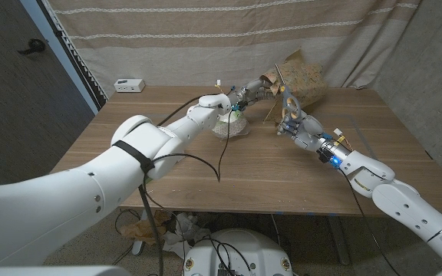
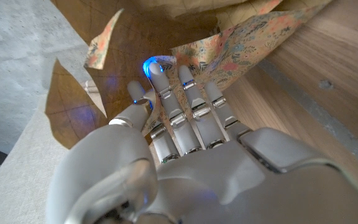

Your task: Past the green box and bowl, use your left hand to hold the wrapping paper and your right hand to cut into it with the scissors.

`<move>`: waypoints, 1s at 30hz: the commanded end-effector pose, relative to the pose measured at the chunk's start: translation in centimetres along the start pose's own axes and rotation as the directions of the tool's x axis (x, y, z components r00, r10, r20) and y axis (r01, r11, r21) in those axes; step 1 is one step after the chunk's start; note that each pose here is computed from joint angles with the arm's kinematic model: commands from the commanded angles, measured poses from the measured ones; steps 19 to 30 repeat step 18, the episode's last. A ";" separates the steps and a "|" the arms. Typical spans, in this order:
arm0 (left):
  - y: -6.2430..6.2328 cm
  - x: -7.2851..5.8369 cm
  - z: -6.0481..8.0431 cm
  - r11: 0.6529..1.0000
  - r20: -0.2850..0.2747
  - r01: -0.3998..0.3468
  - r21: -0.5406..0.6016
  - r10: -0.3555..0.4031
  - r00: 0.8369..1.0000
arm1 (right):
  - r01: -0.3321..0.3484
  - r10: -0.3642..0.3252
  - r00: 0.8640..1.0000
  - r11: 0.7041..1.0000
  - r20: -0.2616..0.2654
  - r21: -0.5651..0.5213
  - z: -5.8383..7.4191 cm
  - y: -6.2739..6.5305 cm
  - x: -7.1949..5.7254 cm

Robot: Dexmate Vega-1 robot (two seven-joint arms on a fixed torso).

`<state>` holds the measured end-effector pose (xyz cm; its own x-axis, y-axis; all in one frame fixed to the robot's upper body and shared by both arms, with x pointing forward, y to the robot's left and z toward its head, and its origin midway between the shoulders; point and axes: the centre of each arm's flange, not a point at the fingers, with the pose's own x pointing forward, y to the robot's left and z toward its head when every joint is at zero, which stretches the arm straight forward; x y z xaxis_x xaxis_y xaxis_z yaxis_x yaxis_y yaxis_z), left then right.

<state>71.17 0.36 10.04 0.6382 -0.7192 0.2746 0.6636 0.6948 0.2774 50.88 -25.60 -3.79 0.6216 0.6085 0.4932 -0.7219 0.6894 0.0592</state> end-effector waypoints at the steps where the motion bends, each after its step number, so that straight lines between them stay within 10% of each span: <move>1: 0.8 0.2 -0.2 0.997 -0.046 -0.078 0.009 0.078 0.996 | -0.011 0.011 1.000 1.000 -0.004 0.006 0.2 -0.3 0.4; 30: 0.7 0.3 -0.4 0.997 -0.045 -0.079 -0.006 0.079 0.996 | -0.019 0.019 1.000 1.000 -0.018 -0.006 0.6 -0.6 1.1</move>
